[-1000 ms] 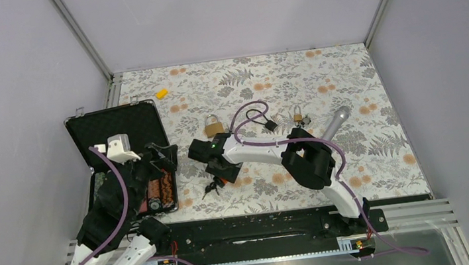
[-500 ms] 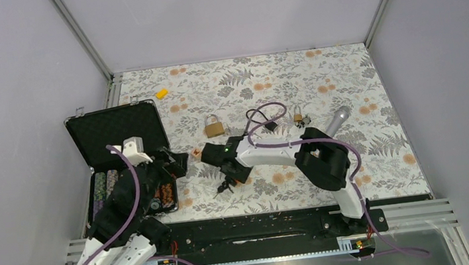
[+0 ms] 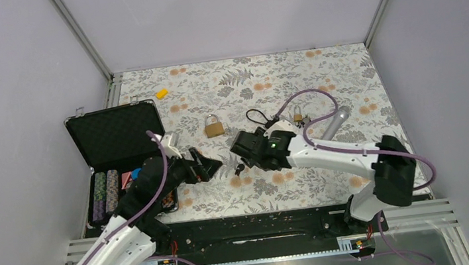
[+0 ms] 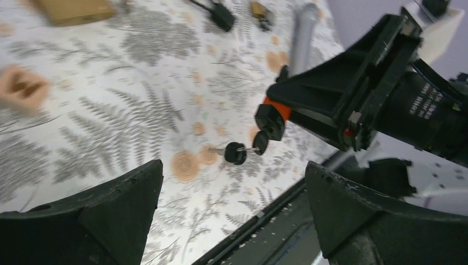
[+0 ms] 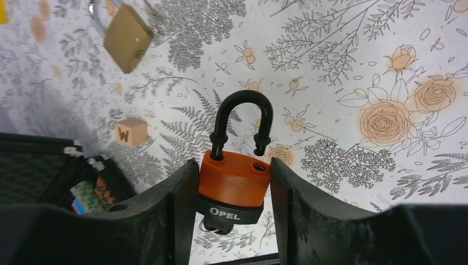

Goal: Lock with the key
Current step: Pick up the lock from the center of the board.

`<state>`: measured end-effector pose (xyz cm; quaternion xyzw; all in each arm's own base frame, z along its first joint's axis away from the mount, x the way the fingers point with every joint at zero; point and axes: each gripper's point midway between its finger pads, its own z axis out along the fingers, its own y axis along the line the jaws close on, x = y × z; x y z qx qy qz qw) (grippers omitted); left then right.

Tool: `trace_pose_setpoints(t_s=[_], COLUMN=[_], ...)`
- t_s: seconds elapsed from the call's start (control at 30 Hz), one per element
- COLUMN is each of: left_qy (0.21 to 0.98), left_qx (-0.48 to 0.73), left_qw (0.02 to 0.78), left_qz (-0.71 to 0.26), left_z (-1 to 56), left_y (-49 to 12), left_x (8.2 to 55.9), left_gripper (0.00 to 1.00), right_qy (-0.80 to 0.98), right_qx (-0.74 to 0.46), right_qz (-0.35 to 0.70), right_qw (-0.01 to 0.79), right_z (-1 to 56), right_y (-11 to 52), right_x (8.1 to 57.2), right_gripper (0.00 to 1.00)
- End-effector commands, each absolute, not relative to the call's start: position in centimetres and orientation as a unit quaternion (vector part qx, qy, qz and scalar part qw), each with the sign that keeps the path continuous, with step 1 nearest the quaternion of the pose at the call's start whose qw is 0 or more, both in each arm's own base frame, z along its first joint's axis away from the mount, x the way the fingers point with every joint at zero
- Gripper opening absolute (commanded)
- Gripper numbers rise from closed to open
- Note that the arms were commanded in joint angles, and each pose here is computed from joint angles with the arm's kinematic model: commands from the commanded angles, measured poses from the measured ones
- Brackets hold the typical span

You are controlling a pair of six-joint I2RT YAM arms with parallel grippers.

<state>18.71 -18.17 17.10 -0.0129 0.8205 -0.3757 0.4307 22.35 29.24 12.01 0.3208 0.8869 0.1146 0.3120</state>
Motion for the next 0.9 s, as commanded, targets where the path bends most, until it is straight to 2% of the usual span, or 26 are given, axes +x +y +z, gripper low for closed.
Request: trace_pose_setpoints(t_s=[0.0,0.17,0.37,0.87], left_qy=[0.753,0.754,0.716,0.726], left_qx=[0.087,0.1,0.115,0.123], left_qw=[0.42,0.402,0.376,0.397], left_qz=[-0.498,-0.51,-0.577,-0.548], left_z=[21.7,21.1,22.4,22.6], left_y=[-23.1,-24.8,-27.2,-28.6], left_x=[17.6,18.5,18.3,20.3], left_gripper=[0.99,0.99,0.99,0.95], right_qy=[0.855,0.844,0.833,0.836], right_qx=[0.325,0.303,0.298,0.278], right_qz=[0.169,0.213,0.251,0.332], right_qw=[0.368,0.388,0.392,0.338], right_z=[16.4,19.3,20.8,22.2], right_y=[28.5,28.1,27.7,30.5], right_x=[24.0,23.9,23.6,22.5], right_gripper=[0.44,0.43,0.43,0.46])
